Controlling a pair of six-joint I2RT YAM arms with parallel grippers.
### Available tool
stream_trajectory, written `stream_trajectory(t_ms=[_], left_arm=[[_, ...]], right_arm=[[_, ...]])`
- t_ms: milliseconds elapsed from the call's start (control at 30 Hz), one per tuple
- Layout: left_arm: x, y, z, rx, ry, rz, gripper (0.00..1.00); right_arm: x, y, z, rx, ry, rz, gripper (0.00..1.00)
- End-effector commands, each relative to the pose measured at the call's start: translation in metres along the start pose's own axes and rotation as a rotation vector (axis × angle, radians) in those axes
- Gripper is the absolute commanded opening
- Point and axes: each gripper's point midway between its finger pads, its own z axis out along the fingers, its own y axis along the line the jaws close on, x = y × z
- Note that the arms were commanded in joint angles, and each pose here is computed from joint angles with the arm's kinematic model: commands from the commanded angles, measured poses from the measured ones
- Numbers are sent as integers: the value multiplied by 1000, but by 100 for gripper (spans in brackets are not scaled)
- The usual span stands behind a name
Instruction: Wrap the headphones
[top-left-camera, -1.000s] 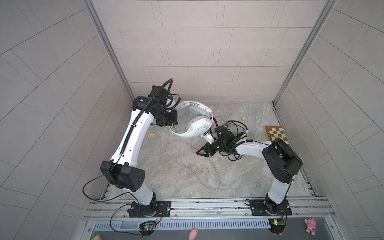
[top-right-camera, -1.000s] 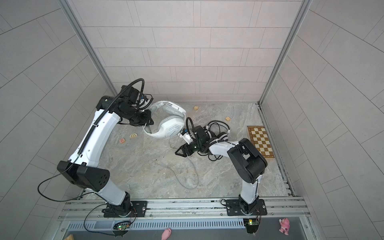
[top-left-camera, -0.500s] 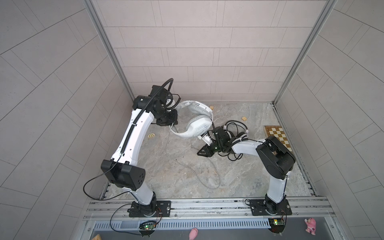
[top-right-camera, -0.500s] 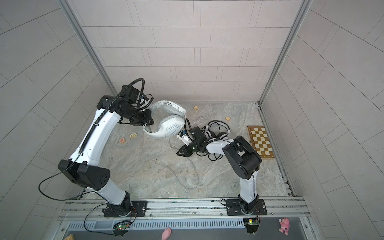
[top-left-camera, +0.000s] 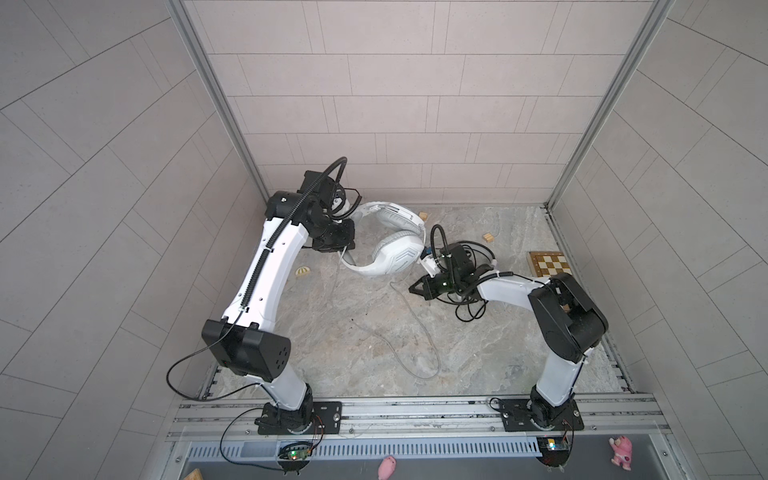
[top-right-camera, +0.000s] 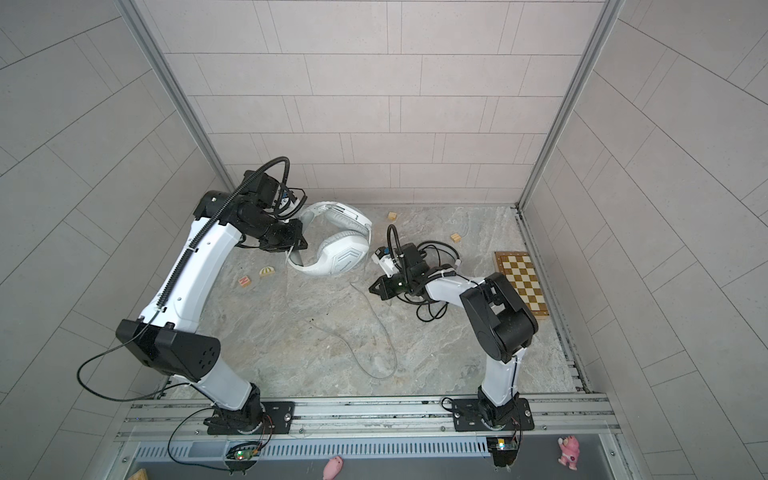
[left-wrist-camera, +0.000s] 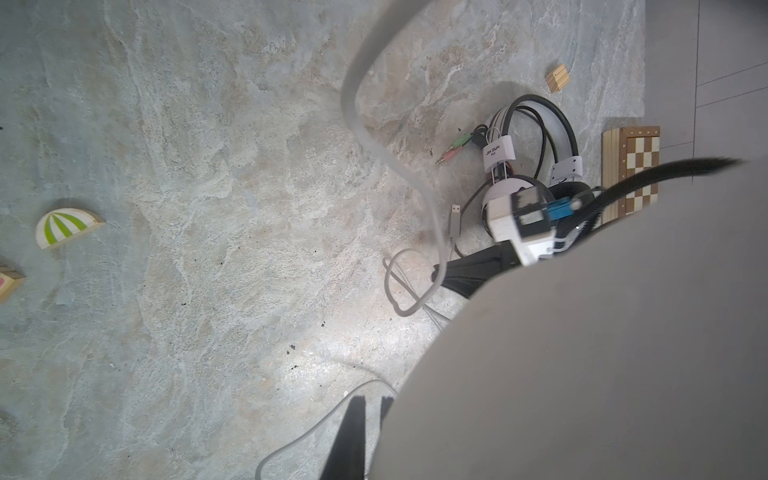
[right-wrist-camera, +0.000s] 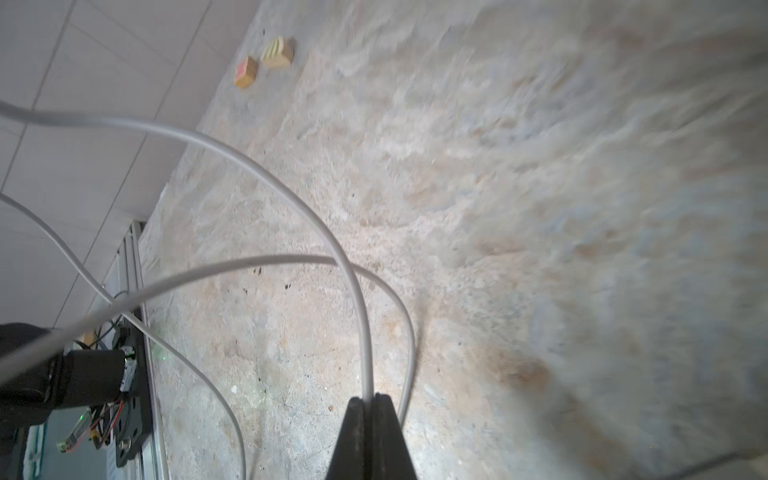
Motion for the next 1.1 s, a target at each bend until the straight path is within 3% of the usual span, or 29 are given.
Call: stream_trajectory(t_ms=[0,100,267,367,533,733,1067], left_arm=[[2,0,-7,1,-26,5,0],[8,4,-1,-3,-9,1,0],[16,10,5,-21,7,-3,0],[19,15,7,-43,9,-4,0],[23,21,6,-75,9,-4,0],[26,26,4,-92,11,-7,0],[24,19,-4,-11,-19,-28,0]], right_arm=[[-55,21,-47,30,-171,-50,4],[-95,16,-100,128,-313,-52,4],[-153,-33,-224,334,-654,97,3],[-166,-69,-293,413,-815,214,3],[-160,-121,-371,510,-983,377,3],[-134,-176,-412,566,-1080,542,3],[-80,-244,-399,740,-963,697,3]])
